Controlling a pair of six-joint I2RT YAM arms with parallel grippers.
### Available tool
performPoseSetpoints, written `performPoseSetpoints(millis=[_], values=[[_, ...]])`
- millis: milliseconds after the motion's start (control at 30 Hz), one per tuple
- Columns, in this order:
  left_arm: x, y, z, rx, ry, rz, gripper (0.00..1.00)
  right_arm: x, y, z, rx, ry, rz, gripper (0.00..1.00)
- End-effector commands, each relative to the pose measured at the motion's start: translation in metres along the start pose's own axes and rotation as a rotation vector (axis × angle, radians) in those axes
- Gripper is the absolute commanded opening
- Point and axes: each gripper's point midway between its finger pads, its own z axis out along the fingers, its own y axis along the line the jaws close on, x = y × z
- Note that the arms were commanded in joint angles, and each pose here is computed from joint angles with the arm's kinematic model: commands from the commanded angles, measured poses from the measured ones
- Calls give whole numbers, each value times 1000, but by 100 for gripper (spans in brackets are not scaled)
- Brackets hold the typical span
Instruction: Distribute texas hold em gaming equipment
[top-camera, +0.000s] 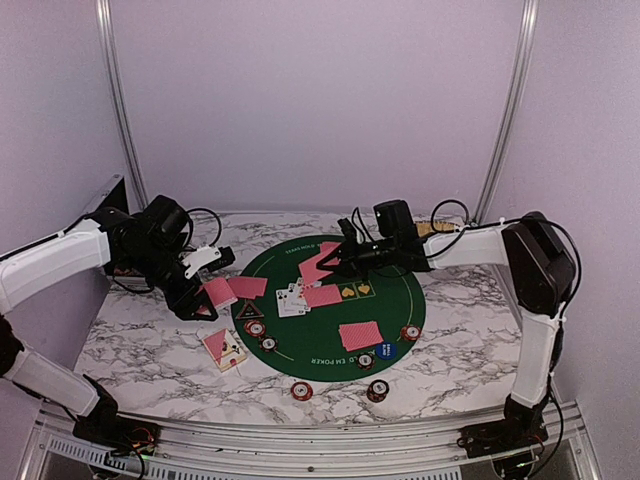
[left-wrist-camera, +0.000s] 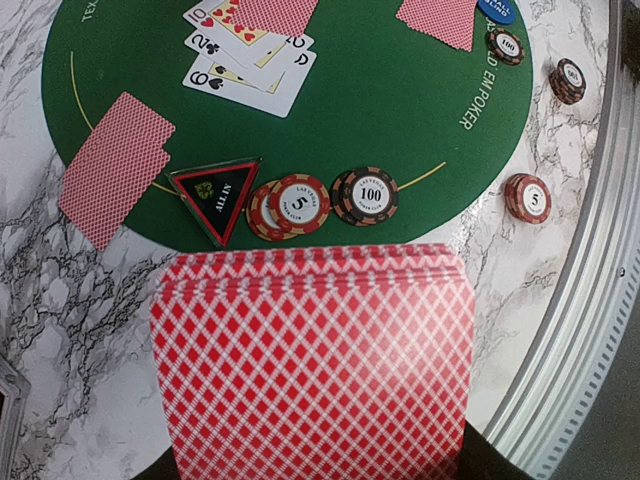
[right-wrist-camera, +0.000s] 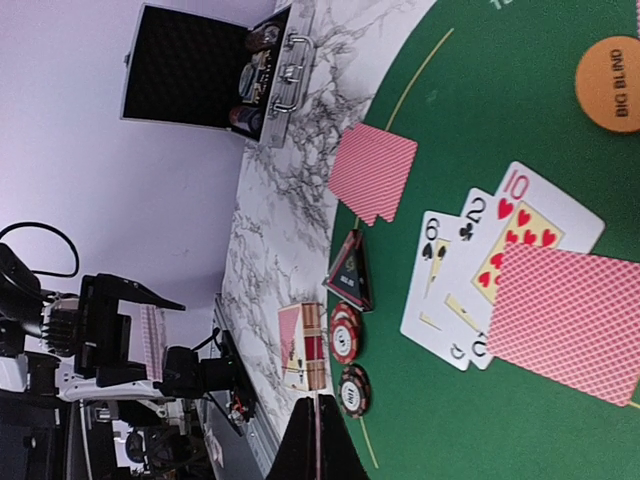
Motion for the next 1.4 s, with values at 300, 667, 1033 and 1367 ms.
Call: performPoseSetpoints(millis=[300,667,1033,1367], values=[[19,-7,3,22,29,23,0,-16,-78,1,303,-6,-64,0],[37,7,16,-31,76,17,0,-12,-102,-4,391,-1,-81,10],[53,41,30,-117,97,-67,0,-15,-110,-14,489,4,-125,35],[65,69,40,-205,104,-170,0,-22,-119,-39,657,-7,-172,49]])
